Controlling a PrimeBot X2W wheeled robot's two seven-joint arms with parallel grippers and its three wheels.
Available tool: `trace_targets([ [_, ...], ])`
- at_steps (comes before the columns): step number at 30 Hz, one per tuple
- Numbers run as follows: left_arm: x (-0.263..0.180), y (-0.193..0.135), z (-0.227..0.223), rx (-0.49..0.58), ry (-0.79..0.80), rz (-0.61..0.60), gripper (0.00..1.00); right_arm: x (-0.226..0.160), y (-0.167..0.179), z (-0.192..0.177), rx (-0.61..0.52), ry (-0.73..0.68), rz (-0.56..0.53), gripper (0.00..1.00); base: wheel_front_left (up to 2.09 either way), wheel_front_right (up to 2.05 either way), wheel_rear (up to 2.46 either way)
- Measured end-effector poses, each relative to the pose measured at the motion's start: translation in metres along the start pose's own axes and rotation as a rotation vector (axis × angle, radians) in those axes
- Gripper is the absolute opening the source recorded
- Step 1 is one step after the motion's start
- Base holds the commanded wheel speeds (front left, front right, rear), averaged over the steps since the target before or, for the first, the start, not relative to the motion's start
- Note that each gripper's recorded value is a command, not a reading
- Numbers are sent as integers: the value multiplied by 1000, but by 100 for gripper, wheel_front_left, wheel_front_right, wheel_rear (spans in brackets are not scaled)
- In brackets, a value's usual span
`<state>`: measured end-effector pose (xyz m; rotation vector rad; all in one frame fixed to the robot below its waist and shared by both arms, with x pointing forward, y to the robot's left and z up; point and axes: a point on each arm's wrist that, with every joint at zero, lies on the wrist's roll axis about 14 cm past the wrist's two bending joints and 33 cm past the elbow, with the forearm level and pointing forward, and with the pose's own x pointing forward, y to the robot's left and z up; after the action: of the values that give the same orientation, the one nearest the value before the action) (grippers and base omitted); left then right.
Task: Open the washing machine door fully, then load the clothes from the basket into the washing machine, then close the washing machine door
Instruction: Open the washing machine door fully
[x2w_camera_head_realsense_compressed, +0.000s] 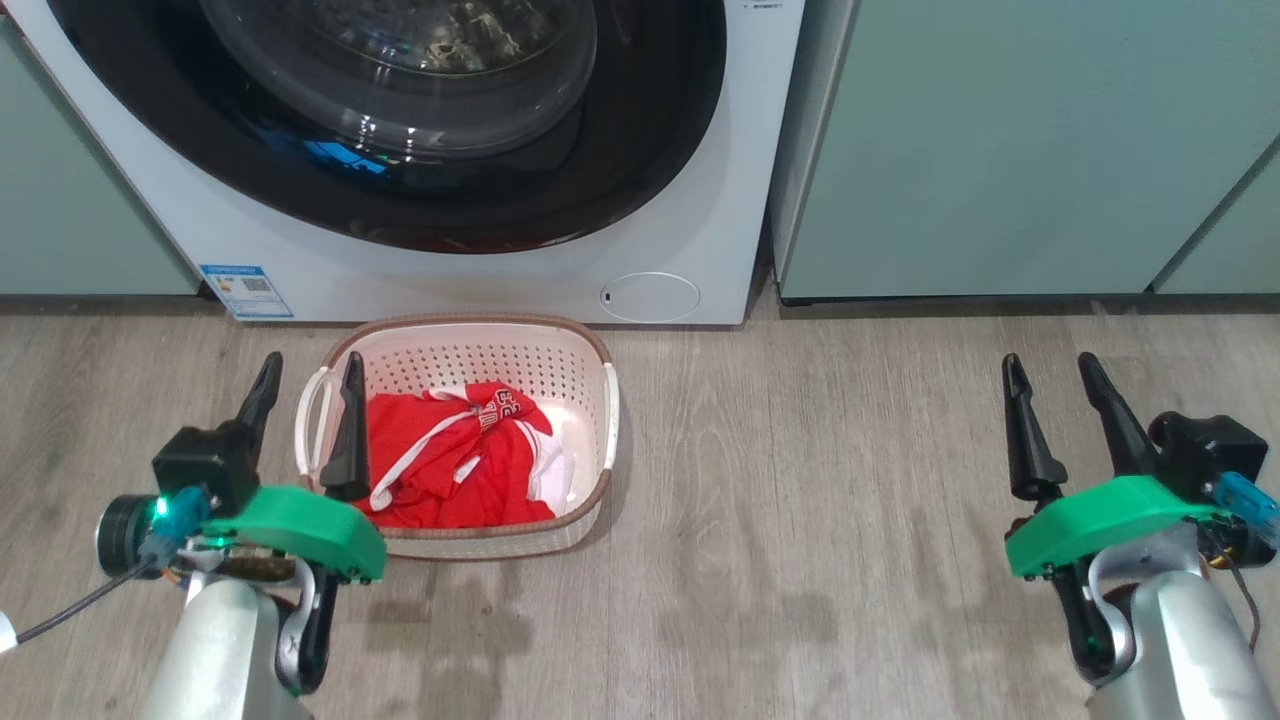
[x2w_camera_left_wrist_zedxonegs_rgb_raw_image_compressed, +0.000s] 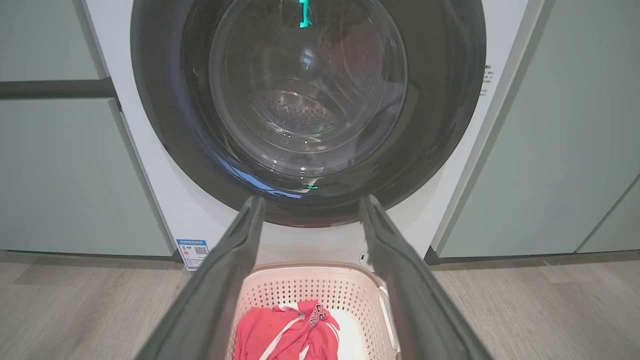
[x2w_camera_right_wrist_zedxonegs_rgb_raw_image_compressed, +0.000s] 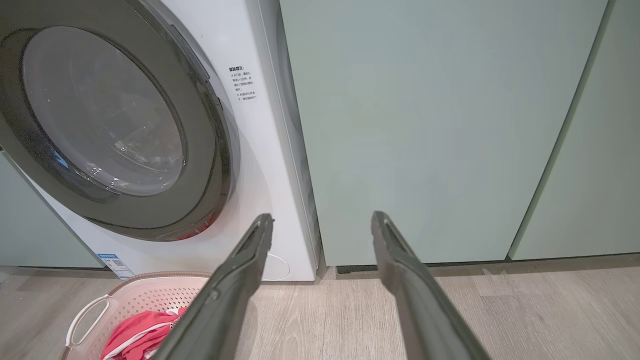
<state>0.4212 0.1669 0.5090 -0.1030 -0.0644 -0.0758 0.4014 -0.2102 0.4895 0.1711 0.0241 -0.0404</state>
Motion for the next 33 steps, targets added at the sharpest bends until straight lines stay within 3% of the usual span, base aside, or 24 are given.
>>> trace_targets([
  [26,1,0,1,7,-3,-3,100,-1,-3,-3,10,1,-9,98,0,0,0],
  [27,1,0,1,8,-3,-3,100,-1,-2,-3,13,1,-8,0,0,0,0],
  [33,1,0,0,6,-3,-2,100,-1,0,-2,28,-7,-2,0,0,0,0],
])
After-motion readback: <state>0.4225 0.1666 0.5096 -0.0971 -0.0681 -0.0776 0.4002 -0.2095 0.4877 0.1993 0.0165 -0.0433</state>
